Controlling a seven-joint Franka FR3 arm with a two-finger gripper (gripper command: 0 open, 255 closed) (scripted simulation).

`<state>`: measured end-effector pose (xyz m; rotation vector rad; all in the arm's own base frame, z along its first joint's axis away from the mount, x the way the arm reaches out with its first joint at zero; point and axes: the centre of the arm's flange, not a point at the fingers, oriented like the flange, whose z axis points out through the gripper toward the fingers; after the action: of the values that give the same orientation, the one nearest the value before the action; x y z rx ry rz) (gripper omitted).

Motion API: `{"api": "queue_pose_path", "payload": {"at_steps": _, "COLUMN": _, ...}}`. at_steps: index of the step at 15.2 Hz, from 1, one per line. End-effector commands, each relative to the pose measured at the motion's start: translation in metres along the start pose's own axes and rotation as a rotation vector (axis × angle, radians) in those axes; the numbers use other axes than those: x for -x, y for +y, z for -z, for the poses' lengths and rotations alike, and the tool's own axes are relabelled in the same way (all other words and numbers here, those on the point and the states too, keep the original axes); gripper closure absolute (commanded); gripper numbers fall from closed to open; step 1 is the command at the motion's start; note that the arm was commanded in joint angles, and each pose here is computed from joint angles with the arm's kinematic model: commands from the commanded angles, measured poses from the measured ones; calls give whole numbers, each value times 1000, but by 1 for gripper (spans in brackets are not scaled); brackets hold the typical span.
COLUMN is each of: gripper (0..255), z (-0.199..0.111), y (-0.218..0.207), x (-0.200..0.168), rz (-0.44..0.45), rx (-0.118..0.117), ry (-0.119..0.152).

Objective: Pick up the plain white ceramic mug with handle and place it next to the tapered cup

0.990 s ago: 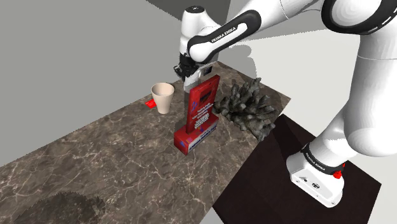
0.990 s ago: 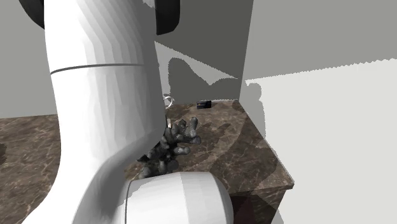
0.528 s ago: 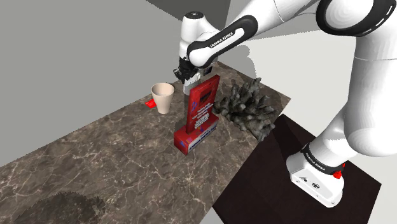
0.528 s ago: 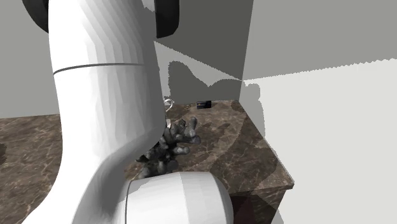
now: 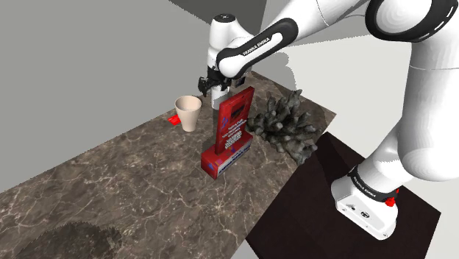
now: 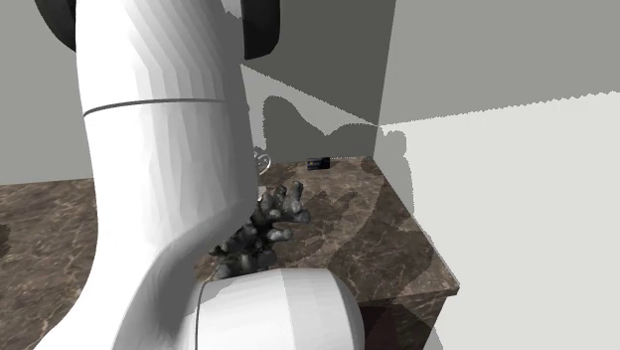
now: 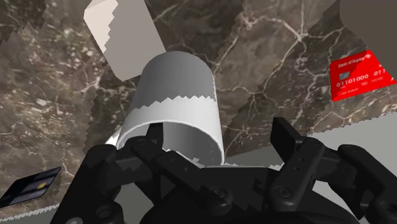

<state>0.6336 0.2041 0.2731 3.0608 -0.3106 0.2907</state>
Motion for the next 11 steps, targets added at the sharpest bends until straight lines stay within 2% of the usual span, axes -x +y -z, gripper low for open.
{"api": "queue_pose_path", "payload": {"at_steps": 1, "gripper": 0, "z": 0, "y": 0, "x": 0, "rz": 0, "rx": 0, "ry": 0}}
{"api": "queue_pose_path", "payload": {"at_steps": 5, "gripper": 0, "z": 50, "y": 0, "x": 0, "rz": 0, "rx": 0, "ry": 0}}
{"api": "queue_pose_path", "payload": {"at_steps": 11, "gripper": 0, "z": 50, "y": 0, "x": 0, "rz": 0, "rx": 0, "ry": 0}}
